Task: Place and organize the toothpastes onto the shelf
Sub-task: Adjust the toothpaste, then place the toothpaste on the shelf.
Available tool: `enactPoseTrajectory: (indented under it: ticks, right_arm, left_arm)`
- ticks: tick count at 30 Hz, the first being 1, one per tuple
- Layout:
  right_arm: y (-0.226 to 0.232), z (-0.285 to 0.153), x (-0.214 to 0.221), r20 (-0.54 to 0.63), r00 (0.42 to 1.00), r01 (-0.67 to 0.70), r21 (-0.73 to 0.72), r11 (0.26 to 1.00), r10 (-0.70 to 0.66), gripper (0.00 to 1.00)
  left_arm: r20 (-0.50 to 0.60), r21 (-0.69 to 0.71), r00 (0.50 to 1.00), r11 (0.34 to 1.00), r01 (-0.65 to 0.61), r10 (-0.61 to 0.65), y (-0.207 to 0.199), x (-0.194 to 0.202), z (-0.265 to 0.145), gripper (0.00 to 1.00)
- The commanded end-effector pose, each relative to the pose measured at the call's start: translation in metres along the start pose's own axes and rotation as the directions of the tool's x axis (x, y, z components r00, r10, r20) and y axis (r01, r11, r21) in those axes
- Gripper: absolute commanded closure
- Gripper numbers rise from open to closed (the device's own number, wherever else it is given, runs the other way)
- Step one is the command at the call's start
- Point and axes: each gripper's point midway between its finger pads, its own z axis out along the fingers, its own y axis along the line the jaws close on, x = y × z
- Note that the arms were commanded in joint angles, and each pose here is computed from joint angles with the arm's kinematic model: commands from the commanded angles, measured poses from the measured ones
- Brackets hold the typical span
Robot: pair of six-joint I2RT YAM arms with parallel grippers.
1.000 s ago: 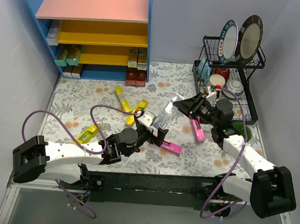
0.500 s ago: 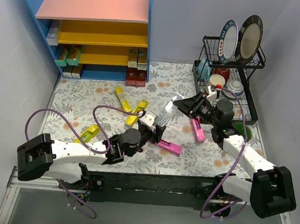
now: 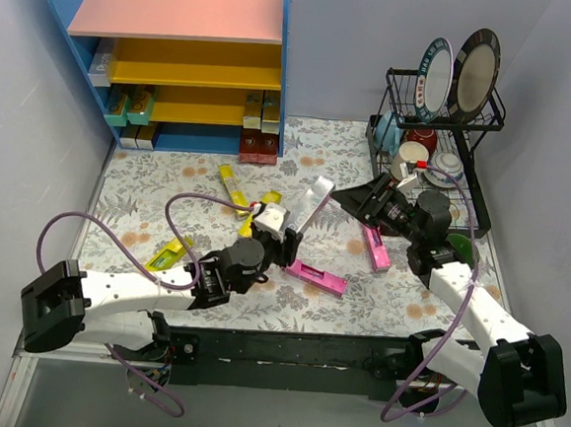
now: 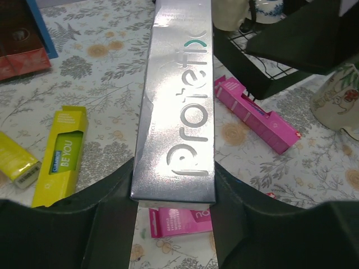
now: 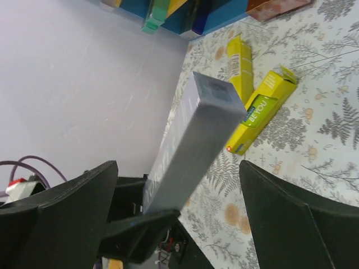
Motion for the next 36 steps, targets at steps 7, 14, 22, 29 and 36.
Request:
enactPoseTrajectory:
  ticks: [7, 14, 22, 29, 36]
  right_arm:
    - [-0.022, -0.031, -0.016, 0.033, 0.949, 0.299, 0.211, 0.931, -0.313, 0.02]
    - [-0.035, -0.05, -0.026, 0.015, 0.889, 0.427, 0.33, 0.842, -0.457, 0.02]
    - [-0.045, -0.052, -0.03, -0.029, 0.853, 0.495, 0.366, 0.788, -0.522, 0.02]
    - [-0.042, -0.055, -0.031, -0.056, 0.799, 0.567, 0.4, 0.72, -0.599, 0.02]
    - [-0.043, -0.051, -0.022, -0.092, 0.772, 0.608, 0.392, 0.69, -0.629, 0.01]
  left_arm:
    - [0.095, -0.213, 0.993, 0.973, 0.089, -0.07, 0.102, -0.093, -0.006, 0.71]
    - [0.065, -0.402, 0.998, 0.915, 0.046, -0.022, 0.184, -0.14, -0.009, 0.71]
    - [0.119, -0.528, 0.992, 0.844, 0.091, -0.033, 0.274, -0.212, -0.008, 0.71]
    - [0.083, -0.581, 0.996, 0.809, 0.085, -0.045, 0.342, -0.23, 0.023, 0.71]
    - [0.088, -0.66, 0.995, 0.745, 0.093, -0.046, 0.421, -0.25, 0.035, 0.69]
